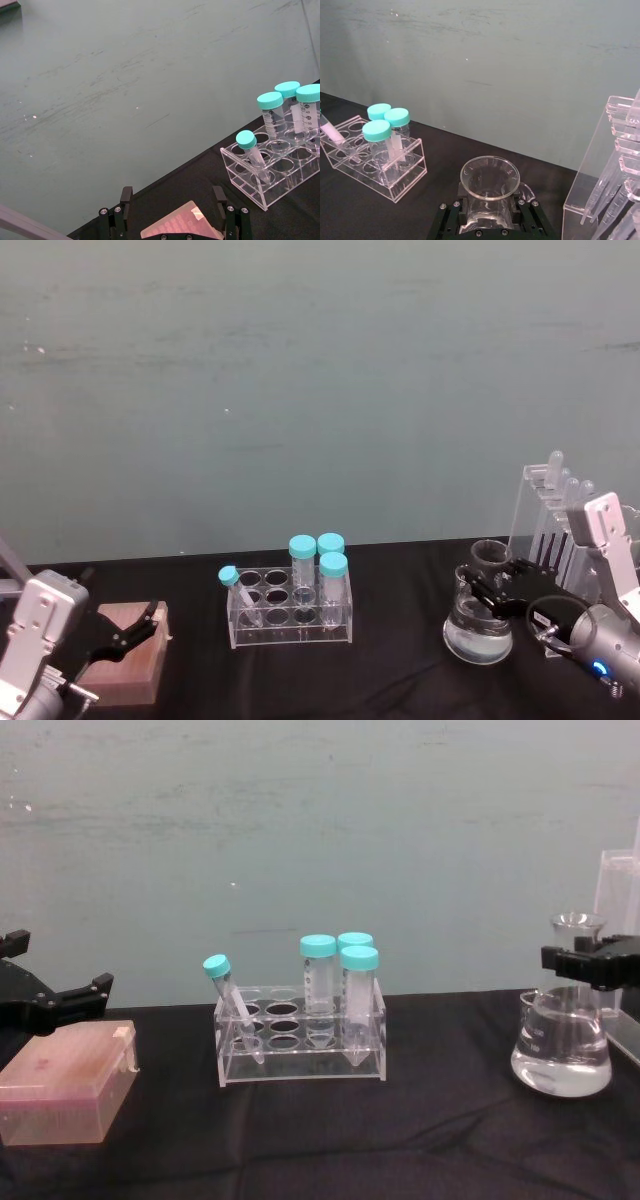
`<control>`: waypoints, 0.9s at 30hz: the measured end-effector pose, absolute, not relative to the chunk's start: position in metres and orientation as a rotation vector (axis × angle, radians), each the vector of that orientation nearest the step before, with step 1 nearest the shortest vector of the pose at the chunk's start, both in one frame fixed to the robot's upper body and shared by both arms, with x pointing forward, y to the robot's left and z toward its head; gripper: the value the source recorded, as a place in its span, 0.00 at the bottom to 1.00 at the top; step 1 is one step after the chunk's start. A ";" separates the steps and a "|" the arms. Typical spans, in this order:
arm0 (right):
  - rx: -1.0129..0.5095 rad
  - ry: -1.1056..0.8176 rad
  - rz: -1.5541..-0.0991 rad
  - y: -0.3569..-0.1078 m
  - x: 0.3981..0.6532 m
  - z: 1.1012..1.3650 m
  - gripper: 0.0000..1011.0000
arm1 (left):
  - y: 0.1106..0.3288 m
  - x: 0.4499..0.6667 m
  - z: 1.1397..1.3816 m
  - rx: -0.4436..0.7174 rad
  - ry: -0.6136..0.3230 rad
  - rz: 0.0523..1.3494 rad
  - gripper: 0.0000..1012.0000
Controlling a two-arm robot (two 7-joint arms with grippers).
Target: Place the experimental apparatus aside using one hand.
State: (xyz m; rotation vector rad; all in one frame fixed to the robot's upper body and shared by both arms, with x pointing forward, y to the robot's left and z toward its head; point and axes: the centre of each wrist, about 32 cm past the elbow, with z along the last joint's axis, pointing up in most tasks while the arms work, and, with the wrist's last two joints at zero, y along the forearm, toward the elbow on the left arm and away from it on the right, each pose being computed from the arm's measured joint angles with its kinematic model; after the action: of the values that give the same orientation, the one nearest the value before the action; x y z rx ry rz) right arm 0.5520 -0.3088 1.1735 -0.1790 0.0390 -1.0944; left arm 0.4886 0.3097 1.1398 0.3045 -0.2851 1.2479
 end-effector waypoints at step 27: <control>-0.185 0.044 -1.103 -0.309 0.555 1.171 0.45 | 0.310 0.489 1.140 0.304 -0.285 1.248 0.99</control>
State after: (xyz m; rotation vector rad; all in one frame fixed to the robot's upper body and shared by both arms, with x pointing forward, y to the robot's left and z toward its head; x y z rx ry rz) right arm 0.5548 -0.3095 1.1709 -0.1847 0.0441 -1.1029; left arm 0.4886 0.3097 1.1398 0.3045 -0.2850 1.2479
